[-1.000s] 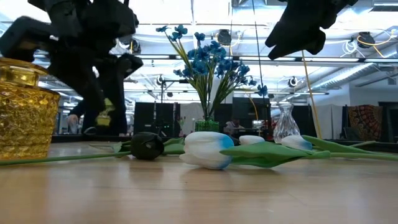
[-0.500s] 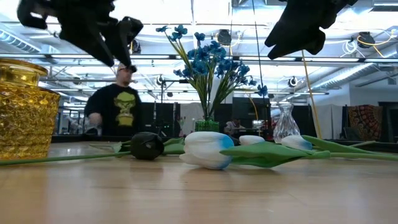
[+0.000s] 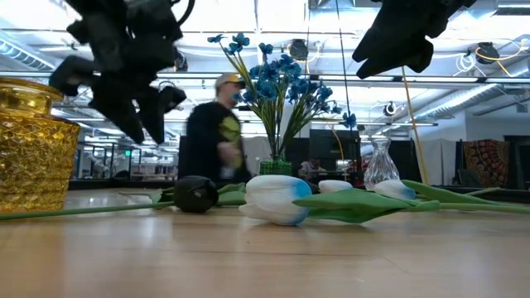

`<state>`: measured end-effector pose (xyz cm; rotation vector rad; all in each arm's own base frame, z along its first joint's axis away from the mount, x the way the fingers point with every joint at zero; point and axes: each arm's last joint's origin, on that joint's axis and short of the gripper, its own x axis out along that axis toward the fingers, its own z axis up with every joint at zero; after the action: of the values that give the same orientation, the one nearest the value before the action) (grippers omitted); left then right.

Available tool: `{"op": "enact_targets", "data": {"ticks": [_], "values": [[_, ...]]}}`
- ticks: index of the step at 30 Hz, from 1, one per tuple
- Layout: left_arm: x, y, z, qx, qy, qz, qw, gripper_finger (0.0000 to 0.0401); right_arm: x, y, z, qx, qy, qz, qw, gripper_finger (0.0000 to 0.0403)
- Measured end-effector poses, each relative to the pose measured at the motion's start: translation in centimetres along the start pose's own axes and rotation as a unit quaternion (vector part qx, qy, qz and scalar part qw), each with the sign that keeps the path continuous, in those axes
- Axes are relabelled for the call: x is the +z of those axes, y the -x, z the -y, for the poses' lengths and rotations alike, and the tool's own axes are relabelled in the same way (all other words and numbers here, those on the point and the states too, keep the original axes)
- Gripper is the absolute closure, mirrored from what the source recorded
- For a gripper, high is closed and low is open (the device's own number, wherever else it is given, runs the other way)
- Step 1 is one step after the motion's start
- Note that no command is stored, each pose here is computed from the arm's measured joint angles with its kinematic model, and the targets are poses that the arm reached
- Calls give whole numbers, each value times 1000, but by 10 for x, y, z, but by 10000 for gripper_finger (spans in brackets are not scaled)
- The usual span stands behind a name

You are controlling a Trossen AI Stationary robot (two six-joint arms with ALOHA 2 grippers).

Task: Sort flowers into vase by color
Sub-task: Put the bottom black tulip into the transparent vase

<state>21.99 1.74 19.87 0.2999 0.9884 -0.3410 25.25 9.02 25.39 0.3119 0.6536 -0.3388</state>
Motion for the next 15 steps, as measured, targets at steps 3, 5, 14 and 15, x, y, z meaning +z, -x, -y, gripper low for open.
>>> {"op": "enact_targets", "data": {"ticks": [3,5,14,15], "values": [[-12,-9,1,-6,2,10,1000,235,0,0,0,0,-1,0,1000,211],[-17,-14,2,-5,2,15,1000,235,0,0,0,0,-2,1,1000,211],[-20,-28,7,-8,21,23,999,235,0,0,0,1,-4,2,1000,211],[-20,-32,7,-10,19,22,1000,235,0,0,0,1,-4,2,1000,211]]}}
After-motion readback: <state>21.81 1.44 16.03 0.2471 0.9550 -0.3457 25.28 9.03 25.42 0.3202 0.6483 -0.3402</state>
